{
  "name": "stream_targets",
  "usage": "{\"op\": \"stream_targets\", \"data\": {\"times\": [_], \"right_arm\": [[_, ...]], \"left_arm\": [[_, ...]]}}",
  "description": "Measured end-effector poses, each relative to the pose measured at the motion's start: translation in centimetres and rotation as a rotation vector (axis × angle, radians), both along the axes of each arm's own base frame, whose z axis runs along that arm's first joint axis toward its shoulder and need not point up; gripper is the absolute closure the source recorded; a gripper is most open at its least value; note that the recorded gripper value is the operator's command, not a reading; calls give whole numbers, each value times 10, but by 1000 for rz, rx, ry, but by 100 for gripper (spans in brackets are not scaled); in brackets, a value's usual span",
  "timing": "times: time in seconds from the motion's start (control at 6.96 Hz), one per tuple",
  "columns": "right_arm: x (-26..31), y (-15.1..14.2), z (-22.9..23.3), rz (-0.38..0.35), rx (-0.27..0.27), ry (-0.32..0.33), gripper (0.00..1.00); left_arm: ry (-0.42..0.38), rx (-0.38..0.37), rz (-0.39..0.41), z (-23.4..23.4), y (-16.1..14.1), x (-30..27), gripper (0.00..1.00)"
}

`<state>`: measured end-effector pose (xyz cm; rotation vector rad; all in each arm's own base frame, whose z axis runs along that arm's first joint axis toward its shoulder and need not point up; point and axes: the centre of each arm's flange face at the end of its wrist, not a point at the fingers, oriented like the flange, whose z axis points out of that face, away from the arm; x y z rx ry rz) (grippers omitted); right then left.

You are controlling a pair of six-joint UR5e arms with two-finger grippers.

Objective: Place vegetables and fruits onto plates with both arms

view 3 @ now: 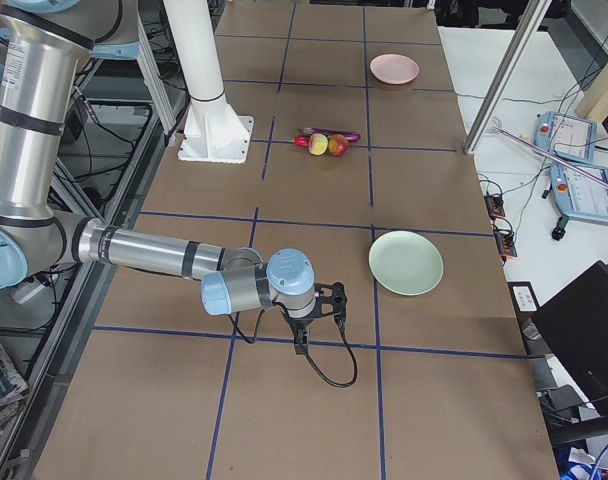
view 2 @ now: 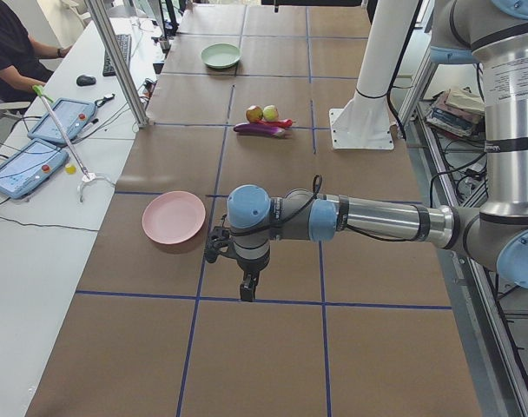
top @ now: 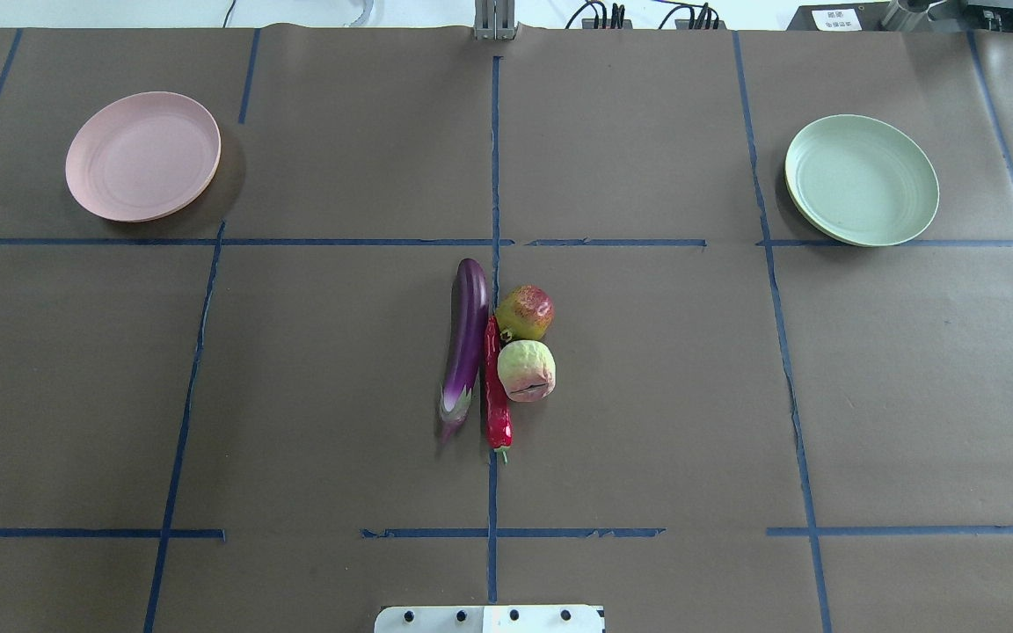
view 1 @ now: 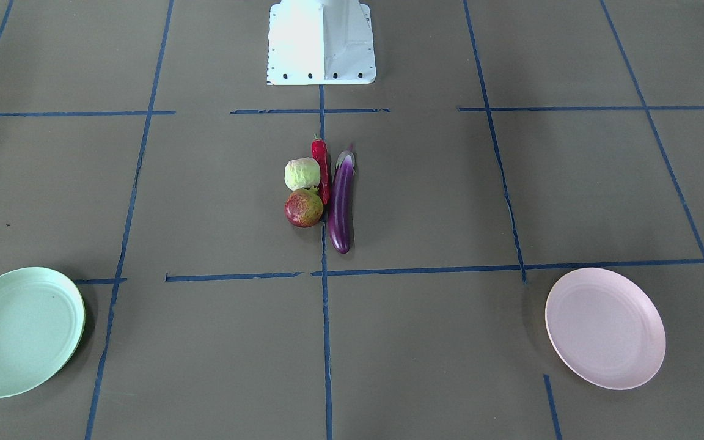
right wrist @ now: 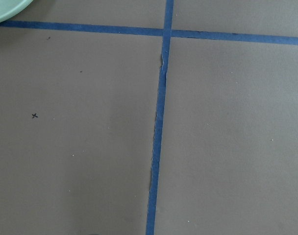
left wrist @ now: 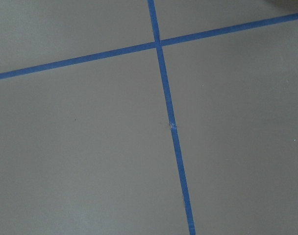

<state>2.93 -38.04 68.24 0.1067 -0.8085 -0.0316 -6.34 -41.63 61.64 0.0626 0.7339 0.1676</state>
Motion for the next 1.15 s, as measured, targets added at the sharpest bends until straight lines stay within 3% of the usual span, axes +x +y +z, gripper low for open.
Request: {"op": "stream_targets", "data": {"times": [0.58, 1.15], "right_arm": [[-1, 0, -1, 0, -2, -1, 0], [-5, -1, -7, -8, 34, -44, 0]], "left_arm": [[8, -29, -1, 14, 2, 1, 0], [39, 9, 1, -2, 3, 2, 0]]}}
